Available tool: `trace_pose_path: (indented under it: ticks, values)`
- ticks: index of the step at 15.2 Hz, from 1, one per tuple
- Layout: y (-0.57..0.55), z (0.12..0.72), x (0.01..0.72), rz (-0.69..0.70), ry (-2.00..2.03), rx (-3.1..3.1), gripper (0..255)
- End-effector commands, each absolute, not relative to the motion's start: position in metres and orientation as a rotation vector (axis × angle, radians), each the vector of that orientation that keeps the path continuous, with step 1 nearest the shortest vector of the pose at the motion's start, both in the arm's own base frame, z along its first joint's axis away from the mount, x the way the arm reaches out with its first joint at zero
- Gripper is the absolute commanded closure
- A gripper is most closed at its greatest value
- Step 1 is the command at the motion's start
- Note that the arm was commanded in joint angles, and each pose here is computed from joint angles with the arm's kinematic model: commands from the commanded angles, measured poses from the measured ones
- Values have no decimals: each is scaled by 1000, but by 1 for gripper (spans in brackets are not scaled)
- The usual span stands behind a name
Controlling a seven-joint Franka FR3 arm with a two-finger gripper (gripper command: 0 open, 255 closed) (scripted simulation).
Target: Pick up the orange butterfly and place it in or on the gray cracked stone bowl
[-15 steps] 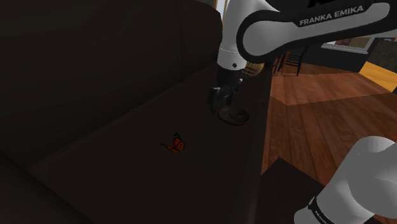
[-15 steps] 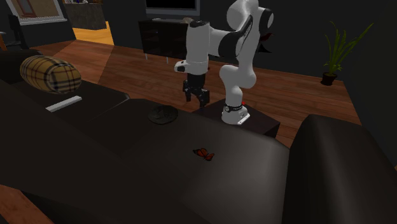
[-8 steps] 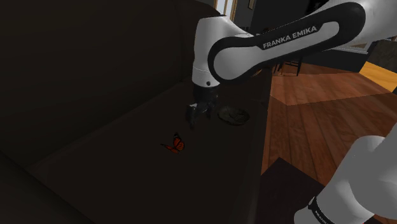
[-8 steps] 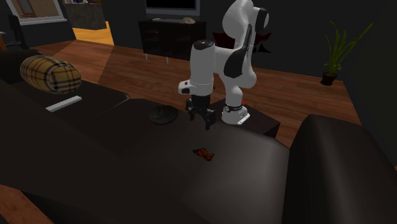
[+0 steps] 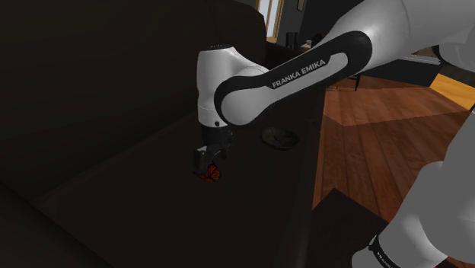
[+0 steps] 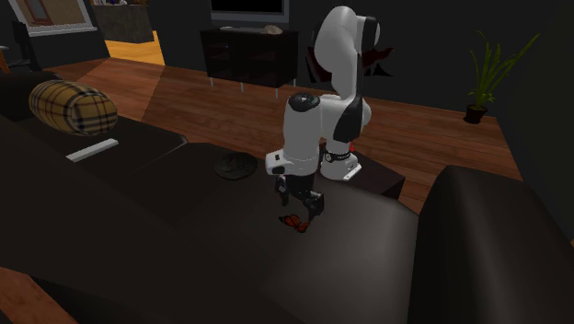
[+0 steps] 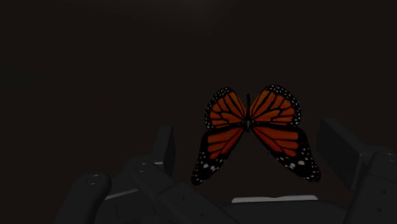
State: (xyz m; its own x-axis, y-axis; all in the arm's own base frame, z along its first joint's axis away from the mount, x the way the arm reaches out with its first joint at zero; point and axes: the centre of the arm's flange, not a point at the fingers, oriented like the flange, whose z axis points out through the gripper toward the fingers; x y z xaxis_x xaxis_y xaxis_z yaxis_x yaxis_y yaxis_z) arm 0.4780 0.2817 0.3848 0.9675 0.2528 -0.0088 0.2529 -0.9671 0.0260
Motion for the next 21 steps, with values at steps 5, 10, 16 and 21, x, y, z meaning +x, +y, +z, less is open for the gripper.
trace_pose_path:
  ticks: [5,10,16,21]
  values:
    - [291,353,479,-11,411,3088,0]
    - [290,340,479,-11,411,3088,0]
    - [290,340,479,-11,411,3088,255]
    - [290,339,479,-11,411,3088,255]
